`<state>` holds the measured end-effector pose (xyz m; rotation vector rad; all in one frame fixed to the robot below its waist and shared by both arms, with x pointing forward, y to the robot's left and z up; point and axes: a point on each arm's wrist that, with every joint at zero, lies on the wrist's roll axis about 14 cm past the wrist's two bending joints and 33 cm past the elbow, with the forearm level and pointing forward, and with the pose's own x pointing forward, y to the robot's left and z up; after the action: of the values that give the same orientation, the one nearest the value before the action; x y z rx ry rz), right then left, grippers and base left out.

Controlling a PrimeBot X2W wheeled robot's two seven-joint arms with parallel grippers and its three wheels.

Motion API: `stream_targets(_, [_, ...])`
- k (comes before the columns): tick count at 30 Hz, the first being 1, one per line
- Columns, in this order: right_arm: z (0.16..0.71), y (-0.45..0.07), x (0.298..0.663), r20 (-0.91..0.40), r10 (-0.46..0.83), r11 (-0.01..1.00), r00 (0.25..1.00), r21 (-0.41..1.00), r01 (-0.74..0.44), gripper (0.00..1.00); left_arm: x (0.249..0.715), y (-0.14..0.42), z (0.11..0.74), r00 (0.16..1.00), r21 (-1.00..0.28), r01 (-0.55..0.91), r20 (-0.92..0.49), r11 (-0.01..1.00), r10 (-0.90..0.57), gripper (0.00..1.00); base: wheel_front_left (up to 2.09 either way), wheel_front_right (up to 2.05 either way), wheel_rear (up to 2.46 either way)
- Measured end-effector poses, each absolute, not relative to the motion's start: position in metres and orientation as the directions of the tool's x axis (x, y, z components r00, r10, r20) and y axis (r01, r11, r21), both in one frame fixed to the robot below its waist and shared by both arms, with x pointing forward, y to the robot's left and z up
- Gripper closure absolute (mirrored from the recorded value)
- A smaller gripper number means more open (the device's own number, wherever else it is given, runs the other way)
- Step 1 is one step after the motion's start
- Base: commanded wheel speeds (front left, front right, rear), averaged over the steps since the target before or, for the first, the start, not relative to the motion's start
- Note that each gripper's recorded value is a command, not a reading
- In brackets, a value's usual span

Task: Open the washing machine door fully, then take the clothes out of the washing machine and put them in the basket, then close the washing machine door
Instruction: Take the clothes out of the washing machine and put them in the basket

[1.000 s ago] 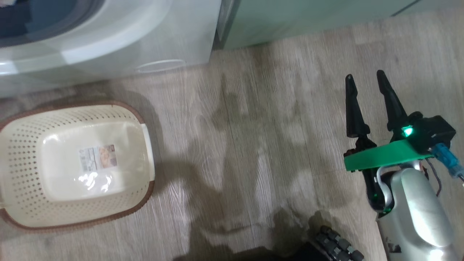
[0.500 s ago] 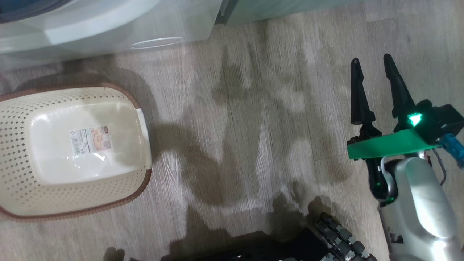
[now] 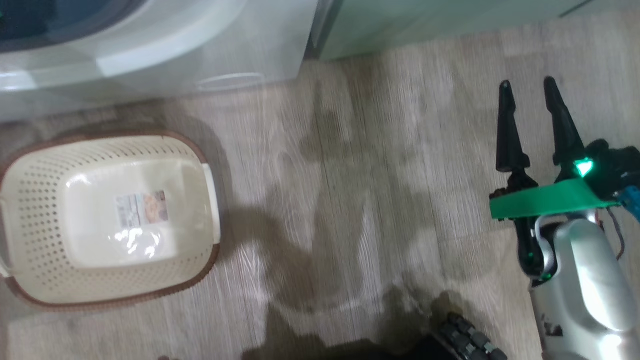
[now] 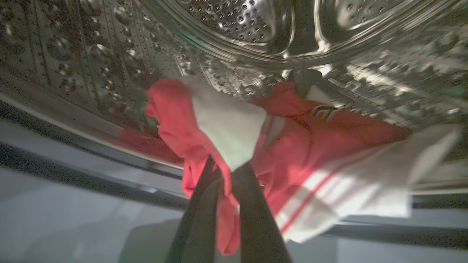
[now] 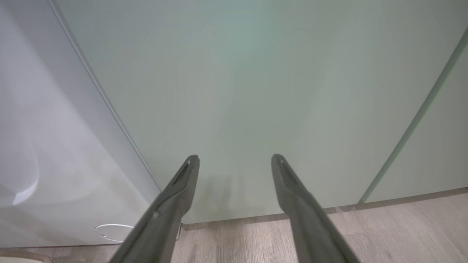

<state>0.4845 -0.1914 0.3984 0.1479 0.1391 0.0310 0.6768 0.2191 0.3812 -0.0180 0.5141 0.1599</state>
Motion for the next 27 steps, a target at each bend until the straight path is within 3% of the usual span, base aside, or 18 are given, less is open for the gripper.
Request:
stream_targets(11, [0.436,-0.186,0.453,-0.085,0.044,0.985,0.995,0.167,-0.029,0.00,0.623,0.199,0.427,0.936,-0.089,-0.063,-0.350,0.994,0.028,1.00,0.00,0.00,0.00])
stream_targets(27, [0.483,-0.168,0.399,0.002,0.105,0.979,0.994,0.176,-0.104,0.00,0.522,0.178,0.474,0.981,-0.191,0.029,-0.185,0.981,-0.065,1.00,0.00,0.00,0.00])
